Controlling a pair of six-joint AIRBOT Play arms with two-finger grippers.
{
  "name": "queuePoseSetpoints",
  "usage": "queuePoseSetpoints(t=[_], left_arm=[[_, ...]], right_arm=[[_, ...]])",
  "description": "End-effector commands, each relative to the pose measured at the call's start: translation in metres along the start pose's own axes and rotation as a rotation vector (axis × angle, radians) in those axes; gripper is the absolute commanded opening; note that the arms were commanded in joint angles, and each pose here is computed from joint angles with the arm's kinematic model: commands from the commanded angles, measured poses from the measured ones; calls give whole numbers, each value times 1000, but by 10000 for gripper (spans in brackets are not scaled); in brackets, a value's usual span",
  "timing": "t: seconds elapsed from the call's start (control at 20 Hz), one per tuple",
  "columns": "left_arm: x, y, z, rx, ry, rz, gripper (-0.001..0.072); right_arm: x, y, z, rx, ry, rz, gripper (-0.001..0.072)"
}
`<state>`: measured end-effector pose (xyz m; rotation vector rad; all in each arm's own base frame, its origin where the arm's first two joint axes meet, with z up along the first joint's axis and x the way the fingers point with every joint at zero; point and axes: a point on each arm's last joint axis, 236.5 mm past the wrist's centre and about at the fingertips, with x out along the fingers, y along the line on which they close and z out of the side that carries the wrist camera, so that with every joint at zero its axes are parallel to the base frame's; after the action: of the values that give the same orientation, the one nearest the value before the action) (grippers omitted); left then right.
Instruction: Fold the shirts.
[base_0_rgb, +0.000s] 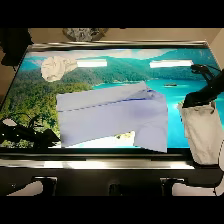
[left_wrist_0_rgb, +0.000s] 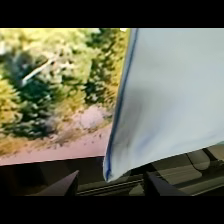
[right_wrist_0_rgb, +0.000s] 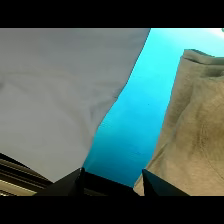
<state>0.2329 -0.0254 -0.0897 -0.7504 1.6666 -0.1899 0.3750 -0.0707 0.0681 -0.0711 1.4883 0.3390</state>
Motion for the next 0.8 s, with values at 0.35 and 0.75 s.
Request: queuePoseSetpoints(t=[0.35, 0.75], left_arm=[[30, -7, 11, 30, -53, 56, 432], [14, 8, 20, 96, -79, 157, 29]], right_arm=[[19, 2, -19, 4, 78, 28, 441], [70, 38, -35, 40, 118, 212, 445]])
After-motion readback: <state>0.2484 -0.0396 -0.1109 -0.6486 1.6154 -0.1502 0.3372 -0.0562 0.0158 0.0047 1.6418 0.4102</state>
